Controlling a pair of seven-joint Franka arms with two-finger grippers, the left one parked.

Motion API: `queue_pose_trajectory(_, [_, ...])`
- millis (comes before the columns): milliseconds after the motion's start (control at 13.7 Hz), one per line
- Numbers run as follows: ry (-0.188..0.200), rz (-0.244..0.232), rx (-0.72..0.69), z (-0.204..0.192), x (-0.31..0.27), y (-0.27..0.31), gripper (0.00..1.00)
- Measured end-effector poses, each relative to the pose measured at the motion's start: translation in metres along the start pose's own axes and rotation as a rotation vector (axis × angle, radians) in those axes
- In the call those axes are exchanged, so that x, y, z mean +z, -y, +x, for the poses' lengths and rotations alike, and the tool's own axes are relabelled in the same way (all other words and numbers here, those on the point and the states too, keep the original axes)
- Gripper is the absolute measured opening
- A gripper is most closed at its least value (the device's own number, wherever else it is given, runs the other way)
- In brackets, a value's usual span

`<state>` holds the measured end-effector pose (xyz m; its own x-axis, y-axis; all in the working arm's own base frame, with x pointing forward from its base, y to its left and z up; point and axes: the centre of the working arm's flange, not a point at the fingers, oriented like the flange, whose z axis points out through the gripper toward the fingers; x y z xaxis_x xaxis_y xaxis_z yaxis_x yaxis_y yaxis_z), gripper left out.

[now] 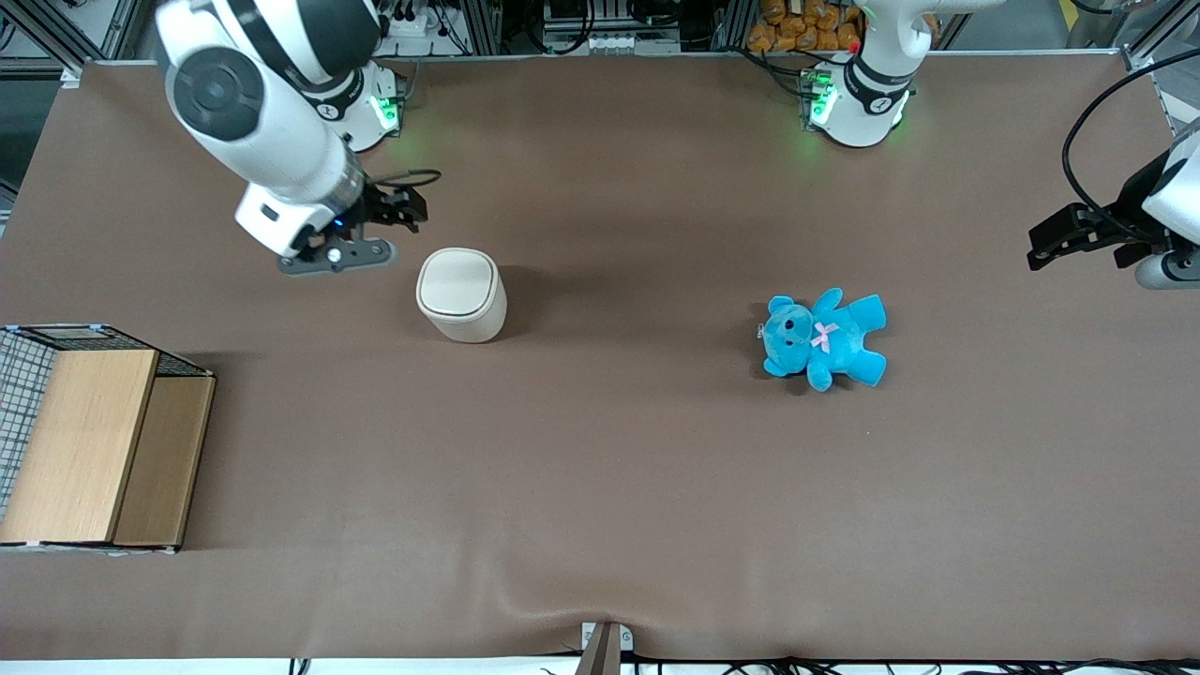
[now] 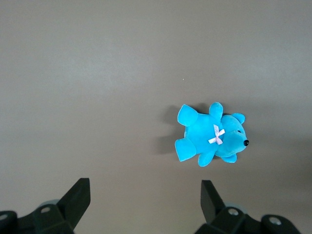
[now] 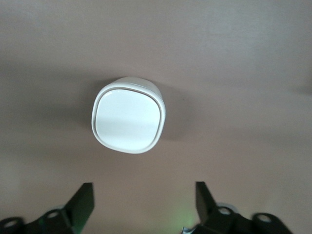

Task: Open trash can with right arm
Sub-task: 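Lower the right gripper onto the lid of the white trash can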

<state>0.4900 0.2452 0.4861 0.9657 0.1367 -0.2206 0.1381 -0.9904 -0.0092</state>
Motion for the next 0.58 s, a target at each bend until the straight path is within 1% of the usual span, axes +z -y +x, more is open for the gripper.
queue_pose_trajectory(219, [0.043, -0.005, -0.024, 0.009, 0.039, 0.016, 0.51])
queue_pose_trajectory(365, [0.074, -0.008, -0.018, 0.016, 0.062, 0.028, 0.26])
queue_pose_trajectory(438, [0.089, -0.010, -0.010, 0.018, 0.074, 0.036, 0.16])
queue_pose_trajectory(510, [0.099, -0.012, -0.001, 0.021, 0.084, 0.043, 0.04])
queue_pose_trajectory(583, [0.105, -0.012, 0.006, 0.023, 0.094, 0.049, 0.01])
